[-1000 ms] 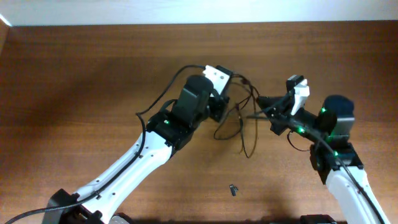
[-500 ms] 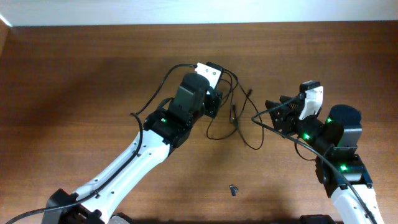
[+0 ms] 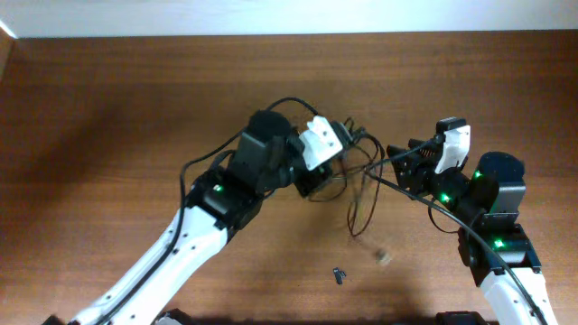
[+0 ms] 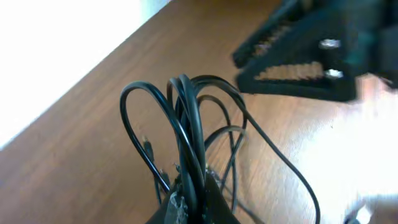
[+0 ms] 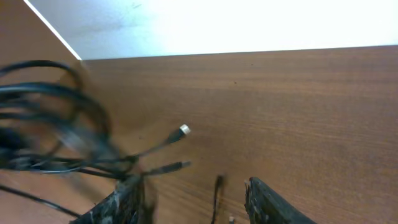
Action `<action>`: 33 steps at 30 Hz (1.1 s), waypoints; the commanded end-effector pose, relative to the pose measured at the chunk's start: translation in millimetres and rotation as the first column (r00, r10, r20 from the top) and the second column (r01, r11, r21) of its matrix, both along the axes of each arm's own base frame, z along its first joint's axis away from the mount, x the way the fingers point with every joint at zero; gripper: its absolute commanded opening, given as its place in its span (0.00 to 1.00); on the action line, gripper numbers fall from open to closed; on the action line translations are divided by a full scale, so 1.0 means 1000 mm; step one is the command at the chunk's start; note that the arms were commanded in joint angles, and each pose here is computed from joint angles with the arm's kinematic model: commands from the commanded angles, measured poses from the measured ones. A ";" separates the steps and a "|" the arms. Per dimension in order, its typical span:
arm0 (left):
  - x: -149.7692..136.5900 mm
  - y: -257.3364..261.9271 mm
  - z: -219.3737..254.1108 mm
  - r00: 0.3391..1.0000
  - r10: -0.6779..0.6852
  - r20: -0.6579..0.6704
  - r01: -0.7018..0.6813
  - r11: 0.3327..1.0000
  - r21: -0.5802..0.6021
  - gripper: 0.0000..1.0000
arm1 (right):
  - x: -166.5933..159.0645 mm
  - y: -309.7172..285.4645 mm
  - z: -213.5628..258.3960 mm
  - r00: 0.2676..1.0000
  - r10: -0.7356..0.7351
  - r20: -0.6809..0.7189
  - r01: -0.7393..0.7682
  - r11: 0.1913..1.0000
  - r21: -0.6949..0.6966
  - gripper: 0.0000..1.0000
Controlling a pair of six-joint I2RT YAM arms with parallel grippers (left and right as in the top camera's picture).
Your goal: Untangle cables
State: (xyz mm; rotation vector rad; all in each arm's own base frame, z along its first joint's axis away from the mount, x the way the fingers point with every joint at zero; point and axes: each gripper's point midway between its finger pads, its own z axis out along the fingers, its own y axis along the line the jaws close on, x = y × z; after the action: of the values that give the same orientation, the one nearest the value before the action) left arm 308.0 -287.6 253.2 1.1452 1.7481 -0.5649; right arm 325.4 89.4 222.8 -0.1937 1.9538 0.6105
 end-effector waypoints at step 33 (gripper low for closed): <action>-0.091 0.009 0.026 0.930 -0.366 0.045 0.365 0.931 0.015 0.00 | -0.070 0.066 0.044 0.702 0.613 0.361 -0.547 0.790 -0.276 0.80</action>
State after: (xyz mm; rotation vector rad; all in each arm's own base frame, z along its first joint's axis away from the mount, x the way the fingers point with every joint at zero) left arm 215.1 -281.7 273.3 1.4934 1.5212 -0.7893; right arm 262.8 152.1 260.3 -0.9671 1.5151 0.7249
